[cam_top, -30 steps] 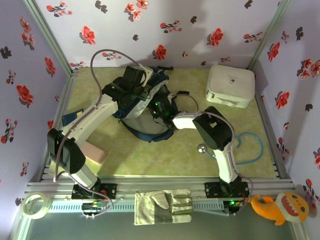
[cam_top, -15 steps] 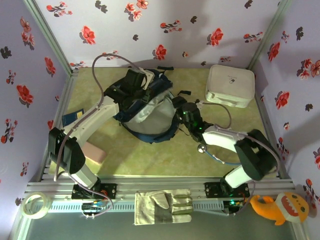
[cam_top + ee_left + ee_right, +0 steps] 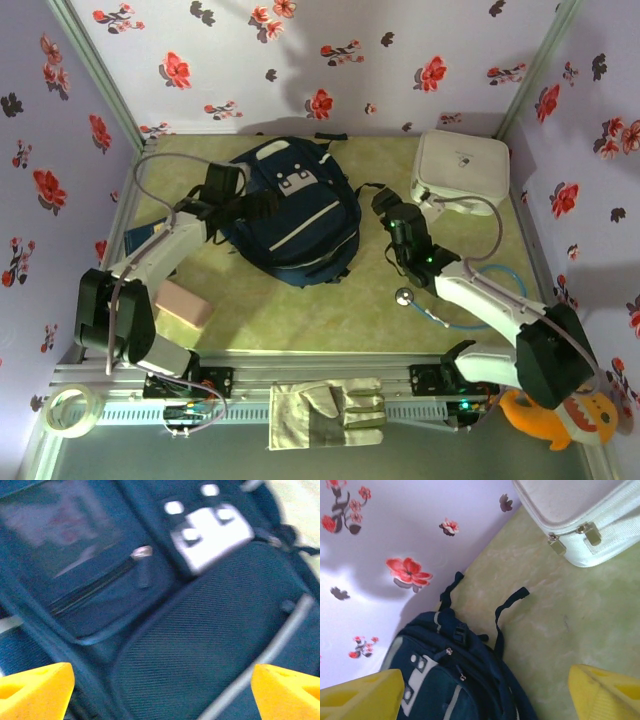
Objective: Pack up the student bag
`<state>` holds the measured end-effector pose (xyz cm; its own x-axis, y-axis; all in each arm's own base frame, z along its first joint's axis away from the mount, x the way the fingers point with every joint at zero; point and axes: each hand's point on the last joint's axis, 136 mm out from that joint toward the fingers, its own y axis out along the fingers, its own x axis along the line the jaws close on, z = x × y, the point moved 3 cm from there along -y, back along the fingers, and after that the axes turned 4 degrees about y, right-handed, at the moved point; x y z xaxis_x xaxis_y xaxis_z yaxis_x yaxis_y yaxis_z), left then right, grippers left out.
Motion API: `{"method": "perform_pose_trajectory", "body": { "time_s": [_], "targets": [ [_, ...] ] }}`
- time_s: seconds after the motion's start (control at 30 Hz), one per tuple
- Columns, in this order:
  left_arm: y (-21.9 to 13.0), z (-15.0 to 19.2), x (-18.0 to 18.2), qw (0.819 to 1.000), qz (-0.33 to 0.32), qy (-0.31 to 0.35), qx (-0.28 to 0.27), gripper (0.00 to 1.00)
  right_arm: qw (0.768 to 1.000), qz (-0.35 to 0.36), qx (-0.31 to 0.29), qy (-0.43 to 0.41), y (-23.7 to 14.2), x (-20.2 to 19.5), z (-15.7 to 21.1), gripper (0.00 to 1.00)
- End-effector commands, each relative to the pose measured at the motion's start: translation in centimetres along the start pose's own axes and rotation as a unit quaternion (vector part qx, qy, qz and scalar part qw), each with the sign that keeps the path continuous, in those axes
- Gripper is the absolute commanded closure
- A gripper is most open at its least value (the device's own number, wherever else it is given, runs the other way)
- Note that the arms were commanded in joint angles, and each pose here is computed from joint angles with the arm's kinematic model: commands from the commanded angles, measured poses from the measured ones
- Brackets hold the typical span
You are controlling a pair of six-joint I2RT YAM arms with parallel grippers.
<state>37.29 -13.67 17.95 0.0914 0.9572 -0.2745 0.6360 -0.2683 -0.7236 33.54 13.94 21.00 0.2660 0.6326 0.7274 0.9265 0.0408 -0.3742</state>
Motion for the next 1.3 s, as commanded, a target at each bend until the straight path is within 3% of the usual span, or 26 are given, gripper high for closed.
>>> {"method": "perform_pose_trajectory", "body": {
  "time_s": [0.0, 0.17, 0.33, 0.6, 0.83, 0.97, 1.07, 1.27],
  "targets": [
    [1.3, -0.5, 2.5, 0.996, -0.020, -0.083, -0.021, 0.08, 0.997, 0.005, 0.039, -0.070, 1.1, 0.8, 0.9, 0.14],
    [4.2, -0.5, 4.7, 0.994, -0.040, -0.101, -0.009, 0.08, 0.991, -0.010, 0.105, -0.081, 3.0, 1.4, 3.9, 0.14],
    [7.1, -1.0, 4.5, 0.995, -0.032, -0.095, 0.017, 0.10, 0.989, -0.009, 0.128, -0.075, 3.7, 1.2, 5.0, 0.14],
    [10.9, -0.8, -1.4, 0.994, 0.057, -0.039, 0.083, 0.12, 0.990, 0.003, 0.120, -0.072, 3.4, 0.4, 4.6, 0.14],
    [10.7, -1.5, -3.8, 0.992, 0.081, -0.021, 0.090, 0.12, 0.991, 0.013, 0.114, -0.070, 3.0, -0.2, 3.9, 0.13],
    [7.8, -3.3, -1.6, 0.998, 0.036, -0.026, 0.046, 0.08, 0.991, 0.014, 0.112, -0.072, 2.7, -0.5, 3.7, 0.13],
    [5.1, -4.1, 2.0, 0.999, -0.018, -0.044, 0.004, 0.03, 0.991, 0.007, 0.113, -0.071, 2.5, -0.5, 3.7, 0.12],
    [0.7, -2.3, 11.5, 0.981, -0.135, -0.135, -0.045, 0.00, 0.989, -0.009, 0.126, -0.079, 2.7, 0.0, 4.3, 0.10]
  ]
}}
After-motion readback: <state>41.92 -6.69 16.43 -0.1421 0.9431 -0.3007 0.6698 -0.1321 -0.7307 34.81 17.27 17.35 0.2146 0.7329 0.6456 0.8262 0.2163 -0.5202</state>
